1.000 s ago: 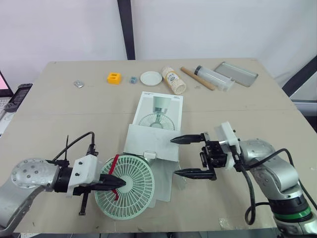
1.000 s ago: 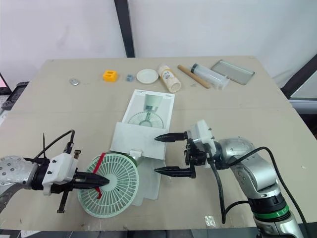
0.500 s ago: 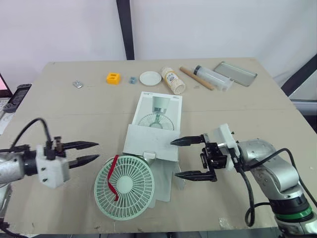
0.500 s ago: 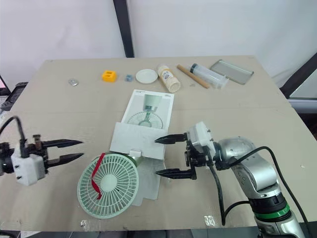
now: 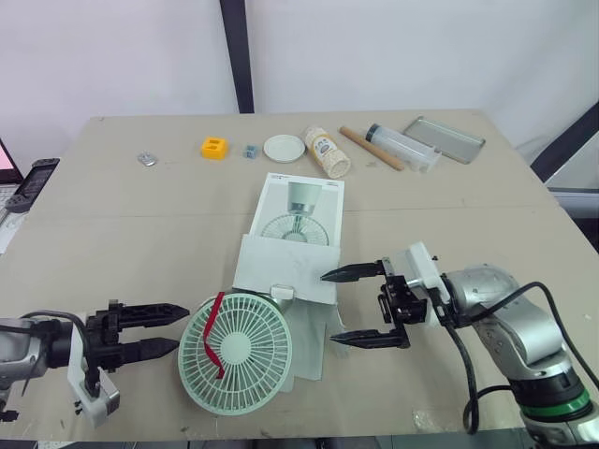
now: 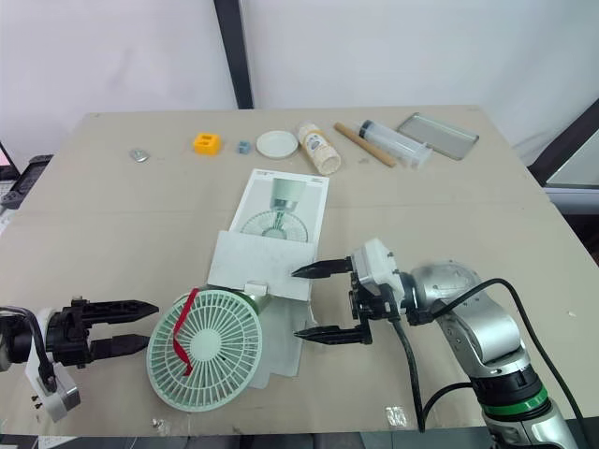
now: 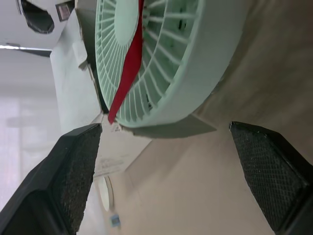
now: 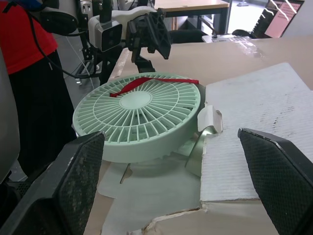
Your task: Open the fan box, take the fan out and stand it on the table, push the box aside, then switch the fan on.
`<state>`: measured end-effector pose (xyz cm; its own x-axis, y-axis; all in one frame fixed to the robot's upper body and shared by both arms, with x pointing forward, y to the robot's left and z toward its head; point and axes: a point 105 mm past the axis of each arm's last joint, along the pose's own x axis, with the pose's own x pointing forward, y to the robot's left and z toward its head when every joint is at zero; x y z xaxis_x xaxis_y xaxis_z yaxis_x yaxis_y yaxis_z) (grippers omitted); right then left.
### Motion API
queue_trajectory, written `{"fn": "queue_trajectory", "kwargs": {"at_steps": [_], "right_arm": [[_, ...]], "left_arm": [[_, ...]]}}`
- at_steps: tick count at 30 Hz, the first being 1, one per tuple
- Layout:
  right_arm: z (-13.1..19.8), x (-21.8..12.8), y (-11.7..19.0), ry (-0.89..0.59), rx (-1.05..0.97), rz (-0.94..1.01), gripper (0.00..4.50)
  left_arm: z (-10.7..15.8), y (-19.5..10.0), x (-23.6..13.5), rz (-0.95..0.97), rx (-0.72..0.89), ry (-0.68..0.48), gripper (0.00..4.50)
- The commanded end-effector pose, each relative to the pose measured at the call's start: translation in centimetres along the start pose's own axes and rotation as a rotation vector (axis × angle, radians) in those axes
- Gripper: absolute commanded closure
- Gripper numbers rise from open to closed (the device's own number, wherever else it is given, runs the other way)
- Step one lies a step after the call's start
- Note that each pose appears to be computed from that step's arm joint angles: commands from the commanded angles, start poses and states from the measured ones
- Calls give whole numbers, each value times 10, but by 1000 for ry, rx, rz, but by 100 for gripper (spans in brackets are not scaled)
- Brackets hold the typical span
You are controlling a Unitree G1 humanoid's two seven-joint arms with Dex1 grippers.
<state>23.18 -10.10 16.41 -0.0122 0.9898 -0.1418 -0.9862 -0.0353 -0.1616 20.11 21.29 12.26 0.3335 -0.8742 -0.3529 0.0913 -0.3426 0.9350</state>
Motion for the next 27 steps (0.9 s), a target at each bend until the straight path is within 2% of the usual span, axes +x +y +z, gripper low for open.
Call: {"fn": "queue_trajectory", "kwargs": {"at_steps": [1, 5, 11, 20, 27], "right_arm": [[9, -1, 2, -6, -48, 8, 0], [10, -2, 2, 0, -50, 8, 0], [9, -4, 1, 15, -51, 3, 0], [10, -6, -4, 28, -56, -14, 0], [12, -7, -7, 34, -62, -20, 0]], "left_arm": [[0, 1, 8, 32, 27, -5, 5], [7, -2, 23, 46, 42, -41, 5], [8, -9, 24, 57, 22, -24, 5], [11, -1, 40, 154, 83, -33, 5], [17, -10, 52, 163, 77, -60, 5]]}}
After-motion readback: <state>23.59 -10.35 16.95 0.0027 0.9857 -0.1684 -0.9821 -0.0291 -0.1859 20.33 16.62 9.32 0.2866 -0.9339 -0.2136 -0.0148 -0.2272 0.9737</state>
